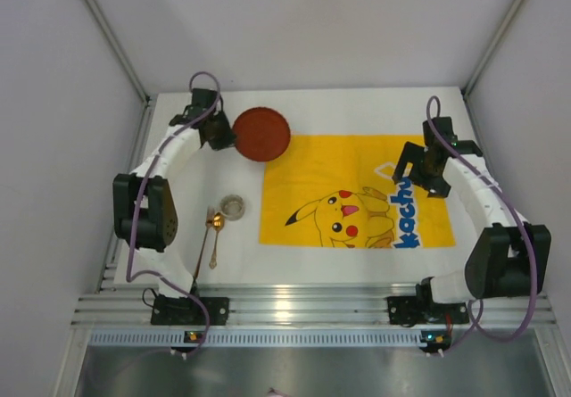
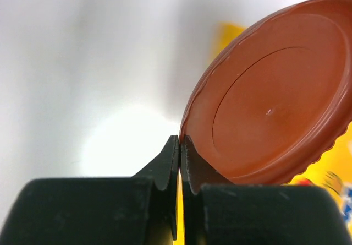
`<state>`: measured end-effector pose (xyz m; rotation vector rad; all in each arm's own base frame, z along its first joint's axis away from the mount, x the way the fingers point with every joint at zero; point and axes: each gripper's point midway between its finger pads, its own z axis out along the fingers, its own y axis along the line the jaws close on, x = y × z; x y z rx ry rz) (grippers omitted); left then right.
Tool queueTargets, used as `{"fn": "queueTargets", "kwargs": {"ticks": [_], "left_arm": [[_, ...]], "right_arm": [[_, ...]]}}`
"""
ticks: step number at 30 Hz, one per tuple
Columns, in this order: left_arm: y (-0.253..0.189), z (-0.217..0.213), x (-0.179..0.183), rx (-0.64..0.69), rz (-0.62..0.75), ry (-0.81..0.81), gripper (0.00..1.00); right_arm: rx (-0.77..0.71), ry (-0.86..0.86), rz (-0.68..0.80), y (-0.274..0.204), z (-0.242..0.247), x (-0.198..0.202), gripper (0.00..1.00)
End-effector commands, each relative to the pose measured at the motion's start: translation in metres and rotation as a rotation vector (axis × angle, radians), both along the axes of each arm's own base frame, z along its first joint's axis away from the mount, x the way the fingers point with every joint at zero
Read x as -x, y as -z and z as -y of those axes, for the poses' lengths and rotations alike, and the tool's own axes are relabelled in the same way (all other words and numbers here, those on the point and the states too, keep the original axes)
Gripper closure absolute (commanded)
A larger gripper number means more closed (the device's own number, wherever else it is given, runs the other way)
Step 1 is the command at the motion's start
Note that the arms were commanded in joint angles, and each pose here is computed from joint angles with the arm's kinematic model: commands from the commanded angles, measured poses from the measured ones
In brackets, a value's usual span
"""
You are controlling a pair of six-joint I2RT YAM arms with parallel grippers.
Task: Set the dinner table for one person
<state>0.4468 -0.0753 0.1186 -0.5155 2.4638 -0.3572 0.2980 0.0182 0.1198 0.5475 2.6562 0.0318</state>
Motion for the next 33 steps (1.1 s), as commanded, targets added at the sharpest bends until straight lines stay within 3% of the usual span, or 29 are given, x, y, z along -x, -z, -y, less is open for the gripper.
{"fn": "queueTargets", "kwargs": {"ticks": [1,5,6,10,11,13,14,19,23,24,26,28,32,33], "left_arm": [[-0.053,0.092,-0.012,0.046,0.135,0.175,1.0],[-0.062,0.175,-0.025,0.097,0.163,0.308,1.0],[-0.042,0.194,-0.027,0.101,0.126,0.337,1.0],[-0.032,0.289,-0.02,0.164,0.122,0.479,1.0],[-0.051,0.308,-0.028,0.193,0.172,0.496,1.0],[-0.027,0.347,-0.022,0.232,0.136,0.53,1.0],[-0.042,0.362,-0.027,0.267,0.177,0.537,1.0],[-0.016,0.415,-0.025,0.397,0.163,0.525,1.0],[-0.002,0.432,-0.018,0.413,0.163,0.537,1.0],[0.002,0.436,-0.017,0.424,0.16,0.538,0.97],[0.005,0.439,-0.017,0.438,0.155,0.536,0.67],[-0.001,0.443,-0.015,0.465,0.159,0.543,0.02],[-0.032,0.433,-0.018,0.45,0.215,0.559,0.02],[-0.057,0.424,-0.018,0.445,0.249,0.557,0.01]], "right_arm": [[0.044,0.061,0.068,-0.021,0.015,0.003,0.02],[0.03,0.091,0.072,-0.028,0.016,0.013,0.01],[0.028,0.096,0.061,-0.028,0.015,0.018,0.01],[0.003,0.132,0.103,-0.039,0.014,0.033,0.0],[-0.006,0.139,0.103,-0.038,0.013,0.037,0.0],[-0.019,0.155,0.113,-0.041,0.013,0.048,0.0],[-0.023,0.158,0.116,-0.042,0.012,0.051,0.0],[-0.05,0.164,0.128,-0.045,0.008,0.077,0.0],[-0.016,0.167,0.125,-0.042,0.015,0.091,0.0],[-0.003,0.169,0.121,-0.041,0.018,0.095,0.0],[0.0,0.167,0.119,-0.041,0.019,0.096,0.0],[0.002,0.162,0.111,-0.04,0.019,0.096,0.0],[-0.006,0.151,0.106,-0.038,0.017,0.09,0.0],[-0.011,0.149,0.108,-0.038,0.016,0.088,0.0]]}}
